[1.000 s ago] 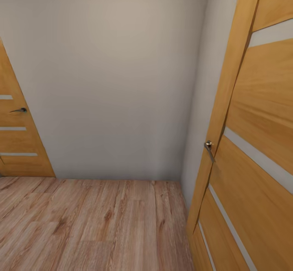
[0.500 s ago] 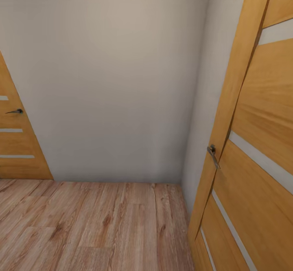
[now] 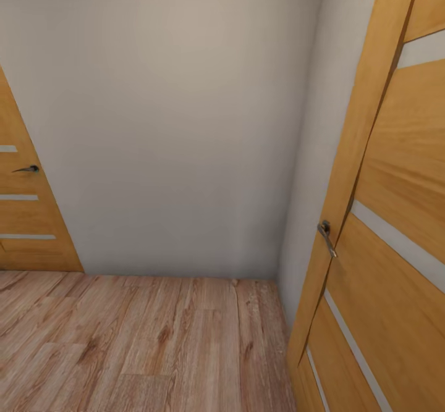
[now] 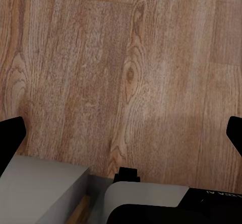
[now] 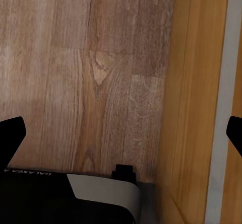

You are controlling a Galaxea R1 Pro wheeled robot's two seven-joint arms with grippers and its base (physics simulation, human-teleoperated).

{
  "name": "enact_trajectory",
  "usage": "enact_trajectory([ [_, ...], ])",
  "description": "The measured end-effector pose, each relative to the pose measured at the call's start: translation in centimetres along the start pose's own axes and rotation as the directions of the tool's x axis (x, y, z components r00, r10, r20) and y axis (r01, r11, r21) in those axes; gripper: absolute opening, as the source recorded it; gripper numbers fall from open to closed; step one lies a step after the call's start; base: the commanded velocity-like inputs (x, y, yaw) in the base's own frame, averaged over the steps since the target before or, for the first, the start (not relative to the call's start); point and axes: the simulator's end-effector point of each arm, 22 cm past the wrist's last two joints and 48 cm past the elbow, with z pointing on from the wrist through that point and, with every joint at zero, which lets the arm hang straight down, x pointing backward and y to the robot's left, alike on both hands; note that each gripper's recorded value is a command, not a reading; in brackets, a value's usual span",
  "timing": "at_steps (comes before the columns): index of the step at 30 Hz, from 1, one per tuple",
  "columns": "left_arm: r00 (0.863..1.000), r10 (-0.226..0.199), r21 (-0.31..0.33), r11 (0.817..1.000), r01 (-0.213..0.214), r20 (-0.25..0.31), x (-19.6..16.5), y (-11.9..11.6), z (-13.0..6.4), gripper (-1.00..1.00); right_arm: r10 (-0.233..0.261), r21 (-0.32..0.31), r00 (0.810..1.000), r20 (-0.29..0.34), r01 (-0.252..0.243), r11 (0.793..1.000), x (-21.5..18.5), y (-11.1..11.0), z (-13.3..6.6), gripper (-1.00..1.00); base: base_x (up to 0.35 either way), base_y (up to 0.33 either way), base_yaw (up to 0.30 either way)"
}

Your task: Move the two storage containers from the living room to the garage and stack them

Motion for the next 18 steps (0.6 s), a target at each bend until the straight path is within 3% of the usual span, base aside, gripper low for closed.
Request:
enact_trajectory([
  [5, 1.0, -0.001, 0.0, 1.0, 0.001, 0.0, 0.0, 0.02, -0.01, 1.0, 0.0, 0.0, 1.0, 0.0, 0.0, 1.0, 0.01, 0.0, -0.01, 1.0, 0.063, 0.0, 0.0],
  [11, 1.0, -0.001, 0.0, 1.0, 0.001, 0.0, 0.0, 0.02, -0.03, 1.0, 0.0, 0.0, 1.0, 0.0, 0.0, 1.0, 0.07, 0.01, -0.04, 1.0, 0.24, 0.0, 0.0],
  [18, 1.0, -0.001, 0.001, 1.0, 0.001, 0.0, 0.01, -0.09, -0.01, 1.0, 0.0, 0.0, 1.0, 0.0, 0.0, 1.0, 0.03, 0.0, 0.0, 1.0, 0.041, 0.0, 0.0],
])
